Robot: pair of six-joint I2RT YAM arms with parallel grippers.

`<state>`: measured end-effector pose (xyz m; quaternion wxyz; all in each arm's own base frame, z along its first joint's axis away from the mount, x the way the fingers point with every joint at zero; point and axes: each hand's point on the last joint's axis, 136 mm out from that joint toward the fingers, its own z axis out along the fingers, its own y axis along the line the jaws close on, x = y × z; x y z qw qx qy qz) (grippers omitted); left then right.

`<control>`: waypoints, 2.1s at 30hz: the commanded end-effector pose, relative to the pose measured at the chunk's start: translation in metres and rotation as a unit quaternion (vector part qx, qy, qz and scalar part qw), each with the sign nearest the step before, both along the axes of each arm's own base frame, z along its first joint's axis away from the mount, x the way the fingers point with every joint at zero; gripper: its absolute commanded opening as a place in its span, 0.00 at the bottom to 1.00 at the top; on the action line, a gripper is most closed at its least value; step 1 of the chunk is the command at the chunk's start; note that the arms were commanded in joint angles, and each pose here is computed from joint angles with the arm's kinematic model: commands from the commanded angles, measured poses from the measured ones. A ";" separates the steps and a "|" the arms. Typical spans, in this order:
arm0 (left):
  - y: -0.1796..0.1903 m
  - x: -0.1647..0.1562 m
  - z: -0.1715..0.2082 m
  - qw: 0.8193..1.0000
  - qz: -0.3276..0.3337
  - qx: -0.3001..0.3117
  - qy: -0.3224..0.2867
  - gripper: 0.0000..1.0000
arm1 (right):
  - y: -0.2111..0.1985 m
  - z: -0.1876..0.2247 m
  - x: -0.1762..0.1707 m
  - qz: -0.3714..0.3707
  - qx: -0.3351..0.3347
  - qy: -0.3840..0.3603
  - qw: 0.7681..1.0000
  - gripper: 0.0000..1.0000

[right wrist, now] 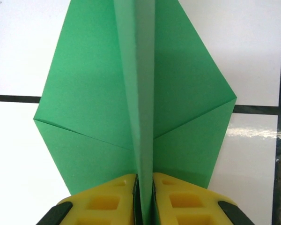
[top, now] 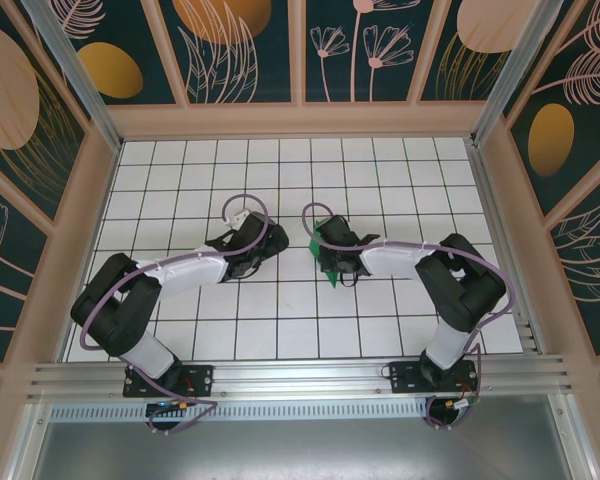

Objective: Fold a paper plane with a square sheet of paper (pick it up from the middle)
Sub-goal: Move a paper plane to the center of the table.

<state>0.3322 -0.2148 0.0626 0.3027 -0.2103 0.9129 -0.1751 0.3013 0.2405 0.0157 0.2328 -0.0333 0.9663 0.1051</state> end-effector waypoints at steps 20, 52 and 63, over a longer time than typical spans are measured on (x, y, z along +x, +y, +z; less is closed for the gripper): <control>0.065 0.002 0.023 0.997 0.056 0.047 -0.038 0.99 | 0.024 0.032 0.094 -0.031 -0.032 -0.050 0.998 0.07; 0.067 0.001 0.021 0.997 0.047 0.044 -0.038 0.98 | 0.034 -0.016 0.108 -0.070 -0.025 0.001 0.997 0.30; 0.083 0.047 0.086 0.986 0.058 0.089 -0.125 0.98 | 0.015 0.141 0.142 -0.092 0.114 -0.116 0.982 0.65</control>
